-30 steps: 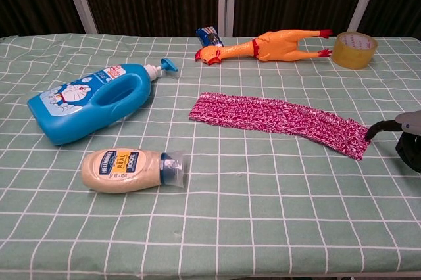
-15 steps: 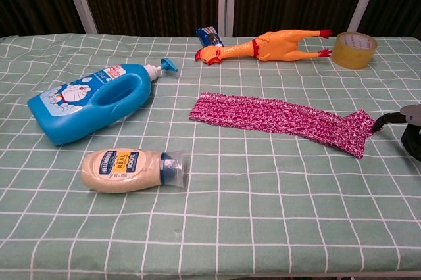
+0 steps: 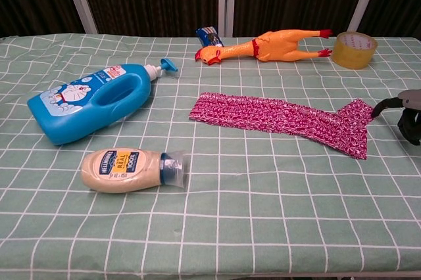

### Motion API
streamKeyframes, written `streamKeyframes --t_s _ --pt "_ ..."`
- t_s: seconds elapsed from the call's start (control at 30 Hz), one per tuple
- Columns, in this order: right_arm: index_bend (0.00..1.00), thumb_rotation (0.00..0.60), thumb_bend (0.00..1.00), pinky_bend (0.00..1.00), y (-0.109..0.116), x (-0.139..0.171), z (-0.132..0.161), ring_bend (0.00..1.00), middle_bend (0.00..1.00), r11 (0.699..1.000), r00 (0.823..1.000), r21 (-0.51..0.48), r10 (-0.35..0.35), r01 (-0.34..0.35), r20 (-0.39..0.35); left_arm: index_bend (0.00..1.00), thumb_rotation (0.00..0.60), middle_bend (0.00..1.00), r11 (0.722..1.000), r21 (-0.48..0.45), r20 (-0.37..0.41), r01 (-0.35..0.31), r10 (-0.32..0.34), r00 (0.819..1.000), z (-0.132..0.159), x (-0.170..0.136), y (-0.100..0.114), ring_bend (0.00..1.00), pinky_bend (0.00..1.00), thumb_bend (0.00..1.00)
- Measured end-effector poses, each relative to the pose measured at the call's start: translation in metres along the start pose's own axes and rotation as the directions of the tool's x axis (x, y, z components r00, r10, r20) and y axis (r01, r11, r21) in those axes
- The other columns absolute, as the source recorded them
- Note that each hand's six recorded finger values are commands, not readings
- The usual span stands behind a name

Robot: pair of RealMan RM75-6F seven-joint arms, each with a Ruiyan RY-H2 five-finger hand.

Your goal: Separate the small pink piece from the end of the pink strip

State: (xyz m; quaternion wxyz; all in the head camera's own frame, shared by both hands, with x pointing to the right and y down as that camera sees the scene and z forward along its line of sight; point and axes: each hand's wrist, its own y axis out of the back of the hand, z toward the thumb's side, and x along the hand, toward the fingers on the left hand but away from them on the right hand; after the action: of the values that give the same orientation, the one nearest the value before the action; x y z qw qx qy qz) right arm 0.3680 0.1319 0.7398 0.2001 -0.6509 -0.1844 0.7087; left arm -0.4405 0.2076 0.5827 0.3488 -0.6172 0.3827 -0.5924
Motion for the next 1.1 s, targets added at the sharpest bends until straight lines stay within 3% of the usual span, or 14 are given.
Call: streamKeyframes --t_s 0.33,0.73,1.1 --pt "0.15 0.6 1.0 0.75 0.017 -0.024 -0.005 0.86 0.98 1.0 0.999 -0.019 -0.003 0.004 0.052 0.05 0.488 0.0 1.0 0.005 -0.011 -0.003 0.003 1.0 -0.006 0.0 0.002 0.0 0.12 0.05" --pt "0.15 0.6 1.0 0.75 0.032 -0.032 -0.018 0.86 0.98 0.999 0.994 -0.033 -0.027 0.031 0.109 0.05 0.487 0.0 1.0 0.001 -0.014 -0.003 0.003 1.0 -0.008 -0.001 0.002 0.0 0.12 0.05" --pt "0.15 0.6 1.0 0.75 0.046 -0.011 0.004 0.86 0.98 0.995 0.996 -0.056 -0.086 0.087 0.021 0.05 0.489 0.0 1.0 0.001 -0.011 -0.015 0.015 1.0 -0.007 -0.001 0.005 0.0 0.12 0.05"
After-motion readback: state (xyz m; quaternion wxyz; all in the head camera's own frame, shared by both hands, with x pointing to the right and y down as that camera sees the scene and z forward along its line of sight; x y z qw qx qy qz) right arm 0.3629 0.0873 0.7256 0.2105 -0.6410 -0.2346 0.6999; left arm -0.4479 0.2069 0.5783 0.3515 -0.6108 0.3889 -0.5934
